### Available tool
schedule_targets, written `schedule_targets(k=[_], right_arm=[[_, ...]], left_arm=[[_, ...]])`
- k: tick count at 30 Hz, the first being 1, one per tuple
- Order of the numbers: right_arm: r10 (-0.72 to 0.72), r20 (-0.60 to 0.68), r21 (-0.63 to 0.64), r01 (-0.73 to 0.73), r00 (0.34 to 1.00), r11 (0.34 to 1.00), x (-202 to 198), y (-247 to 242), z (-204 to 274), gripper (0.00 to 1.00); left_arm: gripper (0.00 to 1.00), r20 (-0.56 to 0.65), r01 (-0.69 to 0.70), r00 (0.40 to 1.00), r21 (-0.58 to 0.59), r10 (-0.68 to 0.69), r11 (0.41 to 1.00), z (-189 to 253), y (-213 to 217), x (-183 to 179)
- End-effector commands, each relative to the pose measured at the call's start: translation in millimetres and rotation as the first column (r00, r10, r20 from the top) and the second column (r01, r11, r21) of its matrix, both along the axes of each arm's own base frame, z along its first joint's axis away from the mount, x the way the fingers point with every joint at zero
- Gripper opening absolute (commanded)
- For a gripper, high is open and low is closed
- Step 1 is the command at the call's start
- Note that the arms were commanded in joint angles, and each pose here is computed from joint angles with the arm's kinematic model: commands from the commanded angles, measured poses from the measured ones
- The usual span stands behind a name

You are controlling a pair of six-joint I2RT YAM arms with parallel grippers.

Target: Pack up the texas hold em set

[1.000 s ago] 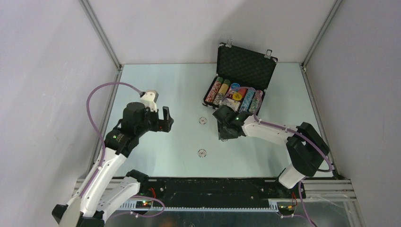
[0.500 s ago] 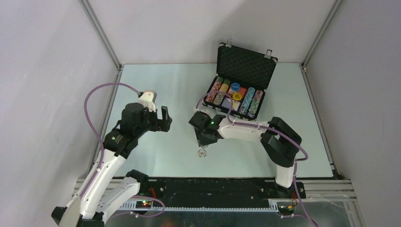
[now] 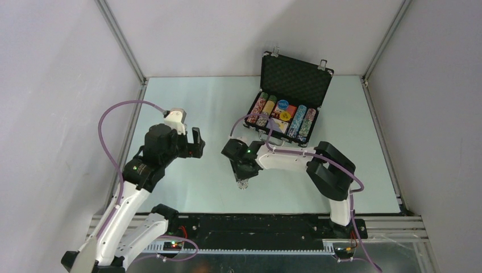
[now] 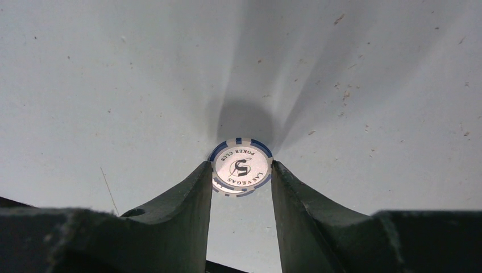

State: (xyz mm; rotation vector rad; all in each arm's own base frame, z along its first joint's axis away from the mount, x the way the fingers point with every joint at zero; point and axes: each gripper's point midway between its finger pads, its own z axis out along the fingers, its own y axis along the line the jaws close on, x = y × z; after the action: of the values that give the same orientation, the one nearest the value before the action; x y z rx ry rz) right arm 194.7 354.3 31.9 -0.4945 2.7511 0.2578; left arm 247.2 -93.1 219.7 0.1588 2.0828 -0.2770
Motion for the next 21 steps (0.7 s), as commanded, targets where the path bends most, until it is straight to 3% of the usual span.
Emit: schedule_targets(k=[1, 16, 21], right_arm=[[0.011, 0.0, 0.009, -0.011, 1.0, 1.0, -6.9, 11.0, 6.4, 0.44], [0.026, -0.004, -0.016, -0.027, 1.0, 1.0, -16.0, 9.1, 4.6, 0.45], [0.029, -0.006, -0.012, -0.029, 1.0, 1.0, -16.7, 10.9, 3.2, 0.54]], left_arm=[[0.98, 0.046, -0.023, 0.999, -0.009, 0.023, 1.0, 10.7, 3.8, 4.9], [0.98, 0.049, -0.021, 0.999, -0.009, 0.022, 1.0, 11.6, 3.8, 4.7], [0.98, 0.05, -0.019, 0.999, -0.01, 0.019, 1.0, 11.8, 3.3, 4.5]])
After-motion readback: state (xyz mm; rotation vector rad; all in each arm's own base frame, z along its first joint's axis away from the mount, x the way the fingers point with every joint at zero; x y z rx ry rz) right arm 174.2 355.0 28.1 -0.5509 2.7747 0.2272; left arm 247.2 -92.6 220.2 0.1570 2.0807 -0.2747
